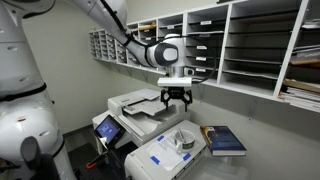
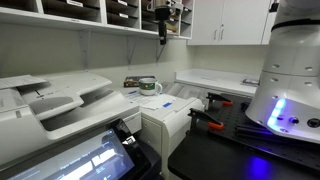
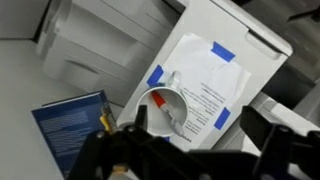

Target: Remove the marker from the mug and put it on the copier

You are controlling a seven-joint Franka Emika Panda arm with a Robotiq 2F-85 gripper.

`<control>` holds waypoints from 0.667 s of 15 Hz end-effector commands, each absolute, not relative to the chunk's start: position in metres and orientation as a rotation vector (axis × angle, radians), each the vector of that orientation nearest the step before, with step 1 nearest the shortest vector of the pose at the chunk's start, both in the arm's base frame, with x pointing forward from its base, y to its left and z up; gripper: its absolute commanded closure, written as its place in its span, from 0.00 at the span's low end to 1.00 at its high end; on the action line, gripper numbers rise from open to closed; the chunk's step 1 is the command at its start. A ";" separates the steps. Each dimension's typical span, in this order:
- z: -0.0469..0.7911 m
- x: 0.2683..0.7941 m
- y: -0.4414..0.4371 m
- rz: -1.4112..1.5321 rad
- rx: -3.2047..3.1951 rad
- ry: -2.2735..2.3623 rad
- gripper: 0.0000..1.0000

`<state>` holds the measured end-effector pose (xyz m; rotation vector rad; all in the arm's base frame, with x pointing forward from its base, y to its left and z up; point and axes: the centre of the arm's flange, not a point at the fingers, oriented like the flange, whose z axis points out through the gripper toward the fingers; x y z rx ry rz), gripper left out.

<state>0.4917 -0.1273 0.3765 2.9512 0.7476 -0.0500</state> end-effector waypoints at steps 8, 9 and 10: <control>0.347 0.511 -0.134 -0.026 2.937 0.901 0.00; 0.339 0.515 -0.134 -0.003 3.005 0.848 0.00; 0.327 0.518 -0.136 -0.029 3.016 0.919 0.00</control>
